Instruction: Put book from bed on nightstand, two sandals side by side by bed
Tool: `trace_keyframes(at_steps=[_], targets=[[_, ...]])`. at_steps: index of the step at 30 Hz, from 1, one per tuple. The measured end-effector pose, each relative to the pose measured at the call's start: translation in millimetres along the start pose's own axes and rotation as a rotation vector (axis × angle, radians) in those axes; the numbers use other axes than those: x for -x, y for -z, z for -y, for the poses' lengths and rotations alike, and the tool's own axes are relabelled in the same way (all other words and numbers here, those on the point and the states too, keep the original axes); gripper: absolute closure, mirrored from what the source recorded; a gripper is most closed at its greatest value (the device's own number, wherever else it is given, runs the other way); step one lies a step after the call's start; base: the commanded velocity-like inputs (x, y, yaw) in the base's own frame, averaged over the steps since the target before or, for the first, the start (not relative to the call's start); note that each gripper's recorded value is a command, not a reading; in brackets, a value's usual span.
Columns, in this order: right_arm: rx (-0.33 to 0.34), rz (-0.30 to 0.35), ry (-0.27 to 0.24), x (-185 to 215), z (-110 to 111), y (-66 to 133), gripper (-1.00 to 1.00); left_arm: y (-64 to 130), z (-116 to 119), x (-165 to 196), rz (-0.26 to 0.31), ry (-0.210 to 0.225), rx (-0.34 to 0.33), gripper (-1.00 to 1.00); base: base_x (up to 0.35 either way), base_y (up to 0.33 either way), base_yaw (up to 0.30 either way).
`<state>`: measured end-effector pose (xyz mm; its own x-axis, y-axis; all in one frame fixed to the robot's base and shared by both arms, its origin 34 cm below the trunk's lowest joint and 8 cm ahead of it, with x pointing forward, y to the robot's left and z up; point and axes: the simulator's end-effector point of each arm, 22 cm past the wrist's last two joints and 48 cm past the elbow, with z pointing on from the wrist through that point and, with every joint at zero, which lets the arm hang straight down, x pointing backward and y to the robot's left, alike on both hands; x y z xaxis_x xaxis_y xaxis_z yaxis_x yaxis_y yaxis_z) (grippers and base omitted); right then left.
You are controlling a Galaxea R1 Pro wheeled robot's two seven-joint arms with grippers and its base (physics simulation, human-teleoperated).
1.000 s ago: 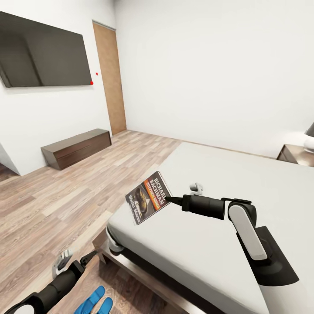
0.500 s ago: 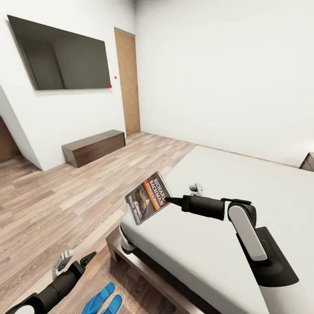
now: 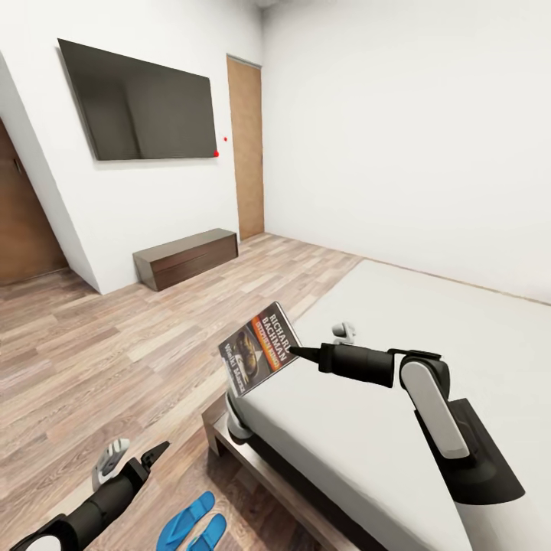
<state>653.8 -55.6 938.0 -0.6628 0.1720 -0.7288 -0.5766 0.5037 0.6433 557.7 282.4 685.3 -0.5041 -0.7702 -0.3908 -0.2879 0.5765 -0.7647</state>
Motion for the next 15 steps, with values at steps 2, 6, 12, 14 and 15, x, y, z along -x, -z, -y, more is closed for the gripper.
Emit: trace_keyframes(at_steps=[2,6,12,14,15], targets=[[0.000,0.003,-0.001,0.9,0.4,0.7,1.00,0.0,0.2,0.0,0.000,0.000,0.000,-1.00,0.000,0.000,0.016],[0.002,0.004,-0.002,1.4,-0.4,0.8,1.00,0.1,0.4,0.1,0.000,0.001,-0.001,-1.00,0.000,0.000,0.079],[0.003,0.006,0.002,3.4,-1.1,0.5,1.00,0.3,0.4,0.4,0.001,0.000,-0.001,-1.00,0.000,0.000,0.239],[0.002,0.006,0.002,3.6,-0.9,0.5,1.00,0.3,0.4,0.5,0.001,0.000,-0.001,-1.00,0.000,0.000,0.276],[0.001,0.006,0.003,3.7,-0.9,0.5,1.00,0.4,0.4,0.6,0.001,-0.001,-0.001,-1.00,0.000,0.000,0.281]])
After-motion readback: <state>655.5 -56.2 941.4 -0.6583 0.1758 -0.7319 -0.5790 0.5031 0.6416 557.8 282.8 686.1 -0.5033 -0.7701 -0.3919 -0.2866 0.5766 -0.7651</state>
